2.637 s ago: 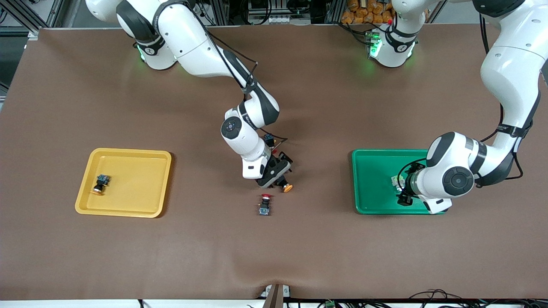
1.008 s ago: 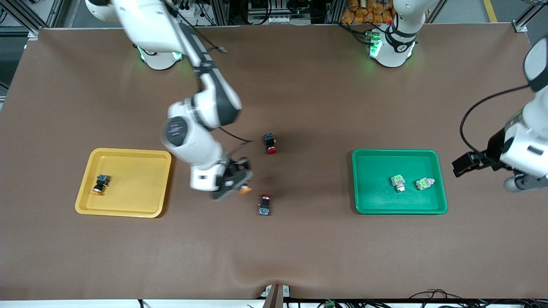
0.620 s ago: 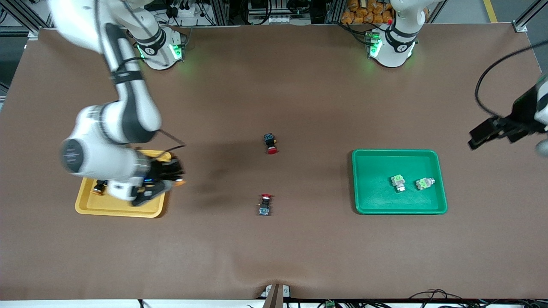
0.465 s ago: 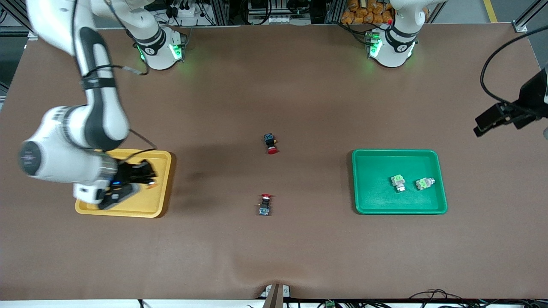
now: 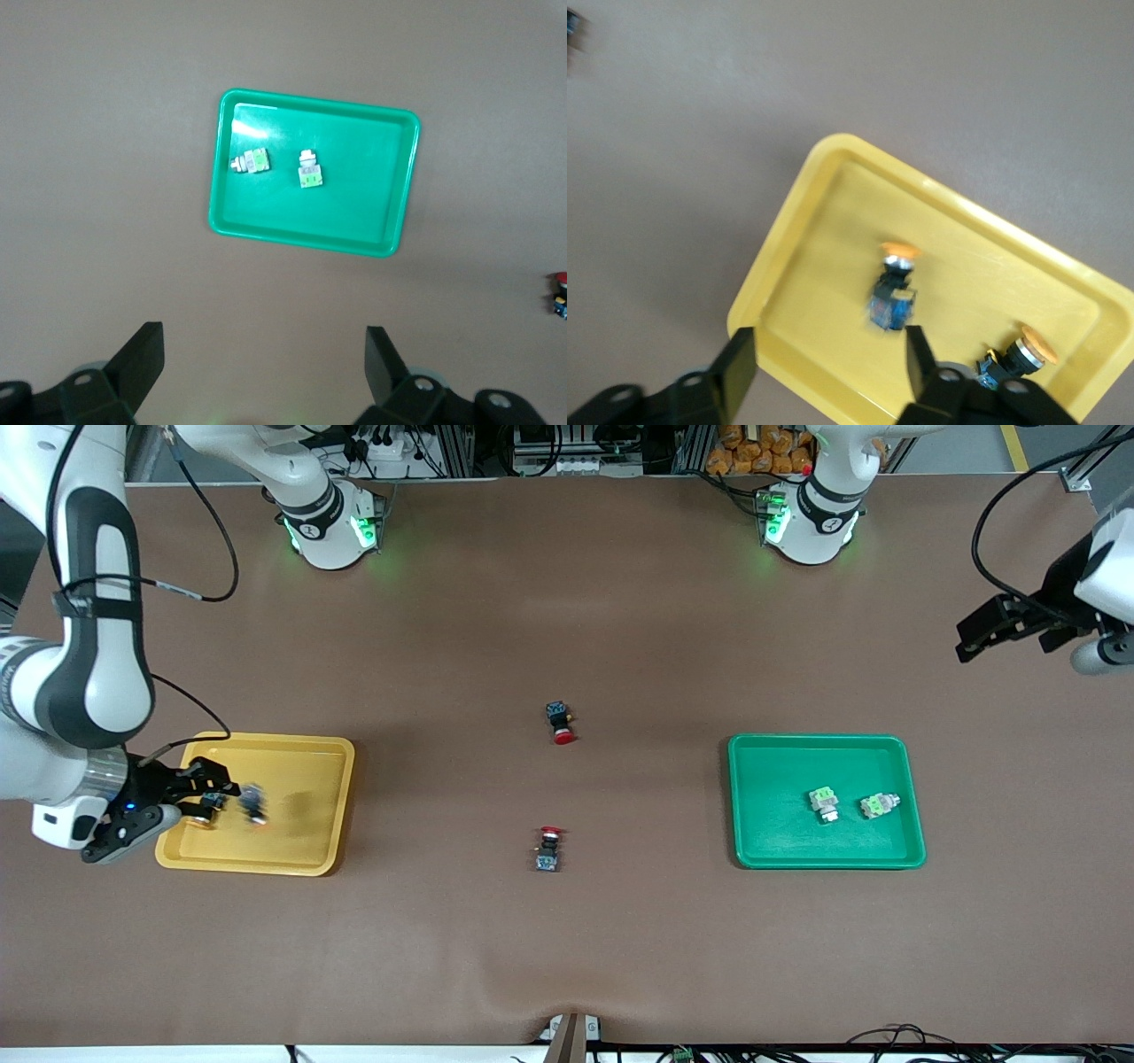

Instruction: Place green and yellow buttons in trays

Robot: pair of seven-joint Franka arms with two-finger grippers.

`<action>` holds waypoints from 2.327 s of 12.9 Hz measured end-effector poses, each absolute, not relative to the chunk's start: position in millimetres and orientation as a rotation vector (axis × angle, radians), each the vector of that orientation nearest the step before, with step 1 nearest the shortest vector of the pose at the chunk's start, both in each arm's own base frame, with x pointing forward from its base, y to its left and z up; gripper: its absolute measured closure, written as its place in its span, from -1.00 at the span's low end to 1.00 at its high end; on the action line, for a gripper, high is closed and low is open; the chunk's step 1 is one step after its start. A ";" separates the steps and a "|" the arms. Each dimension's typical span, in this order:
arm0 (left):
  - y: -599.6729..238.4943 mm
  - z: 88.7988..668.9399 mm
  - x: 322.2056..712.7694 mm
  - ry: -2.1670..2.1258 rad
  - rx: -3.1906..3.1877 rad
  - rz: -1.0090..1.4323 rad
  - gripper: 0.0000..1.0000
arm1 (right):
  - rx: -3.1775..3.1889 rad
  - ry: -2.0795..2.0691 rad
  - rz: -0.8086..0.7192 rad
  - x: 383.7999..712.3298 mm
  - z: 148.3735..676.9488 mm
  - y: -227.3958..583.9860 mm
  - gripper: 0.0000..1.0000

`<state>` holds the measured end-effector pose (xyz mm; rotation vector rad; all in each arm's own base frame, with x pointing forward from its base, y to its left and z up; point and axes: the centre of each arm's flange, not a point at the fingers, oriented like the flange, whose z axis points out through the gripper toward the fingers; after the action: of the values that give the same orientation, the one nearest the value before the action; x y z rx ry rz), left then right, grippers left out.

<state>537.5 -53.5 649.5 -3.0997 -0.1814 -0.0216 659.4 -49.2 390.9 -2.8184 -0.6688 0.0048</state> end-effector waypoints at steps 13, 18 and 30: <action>-52.9 641.9 528.7 -0.081 -3.100 0.006 -1.00 | -2.999 -0.606 -0.229 568.0 615.8 -93.5 -1.00; -52.9 643.8 527.3 -0.083 -3.099 0.001 -1.00 | -3.066 -0.278 -0.082 523.8 624.4 -63.0 -1.00; -45.7 664.4 514.0 -0.146 -3.096 -0.016 -1.00 | -3.091 -0.086 0.062 511.5 637.0 -48.1 -1.00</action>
<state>514.0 -45.7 664.4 -3.0962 -0.1459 -0.0159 511.5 -48.1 637.0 -3.0913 -0.0862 0.0615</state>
